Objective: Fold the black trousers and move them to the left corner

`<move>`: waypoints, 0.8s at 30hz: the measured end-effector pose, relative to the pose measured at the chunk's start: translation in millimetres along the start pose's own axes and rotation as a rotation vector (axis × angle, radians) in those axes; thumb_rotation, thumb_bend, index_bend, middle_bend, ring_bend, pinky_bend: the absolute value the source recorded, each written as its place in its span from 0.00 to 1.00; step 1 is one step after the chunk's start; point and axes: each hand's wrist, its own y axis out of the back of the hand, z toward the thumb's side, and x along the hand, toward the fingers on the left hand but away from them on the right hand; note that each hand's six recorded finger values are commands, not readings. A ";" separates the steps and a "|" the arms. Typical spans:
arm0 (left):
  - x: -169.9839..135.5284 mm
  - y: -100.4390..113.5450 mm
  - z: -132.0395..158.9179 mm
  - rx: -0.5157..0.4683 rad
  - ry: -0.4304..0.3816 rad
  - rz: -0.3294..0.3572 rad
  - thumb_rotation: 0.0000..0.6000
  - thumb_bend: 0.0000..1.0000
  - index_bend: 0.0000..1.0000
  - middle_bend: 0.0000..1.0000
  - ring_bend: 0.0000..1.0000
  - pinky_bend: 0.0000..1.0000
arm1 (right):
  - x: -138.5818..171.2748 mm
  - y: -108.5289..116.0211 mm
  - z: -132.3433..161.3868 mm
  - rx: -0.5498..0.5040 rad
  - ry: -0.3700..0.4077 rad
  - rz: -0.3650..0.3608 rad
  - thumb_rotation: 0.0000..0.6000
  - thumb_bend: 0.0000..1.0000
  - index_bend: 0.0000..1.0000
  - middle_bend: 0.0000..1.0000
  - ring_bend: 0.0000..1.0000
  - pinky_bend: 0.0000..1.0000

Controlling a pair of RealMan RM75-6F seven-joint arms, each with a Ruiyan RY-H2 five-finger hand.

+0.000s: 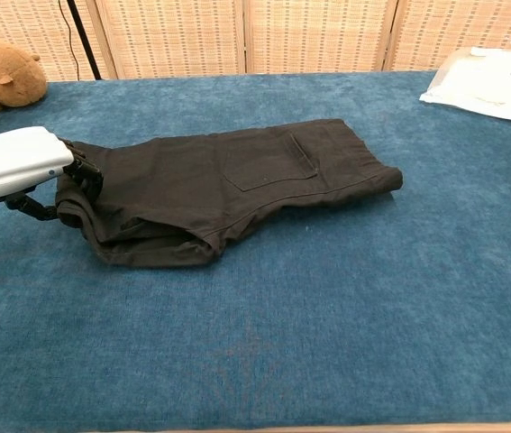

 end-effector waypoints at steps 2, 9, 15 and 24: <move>-2.2 -0.9 -0.8 0.001 -0.001 -0.006 1.00 0.62 0.78 0.60 0.51 0.46 | -0.1 -0.1 0.1 -0.001 0.000 0.001 1.00 0.00 0.00 0.00 0.00 0.01; -24.6 0.0 -10.9 0.015 0.003 -0.016 1.00 0.62 0.81 0.62 0.53 0.47 | 0.4 0.1 1.0 -0.002 0.004 0.000 1.00 0.00 0.00 0.00 0.00 0.01; -57.6 5.6 -28.1 0.016 0.035 -0.013 1.00 0.62 0.81 0.62 0.53 0.47 | 0.3 -3.7 2.0 0.006 0.005 0.010 1.00 0.00 0.00 0.00 0.00 0.01; -114.0 15.7 -45.0 0.029 0.065 -0.017 1.00 0.62 0.82 0.63 0.53 0.47 | -1.2 -12.2 1.2 0.029 -0.004 0.031 1.00 0.00 0.00 0.00 0.00 0.01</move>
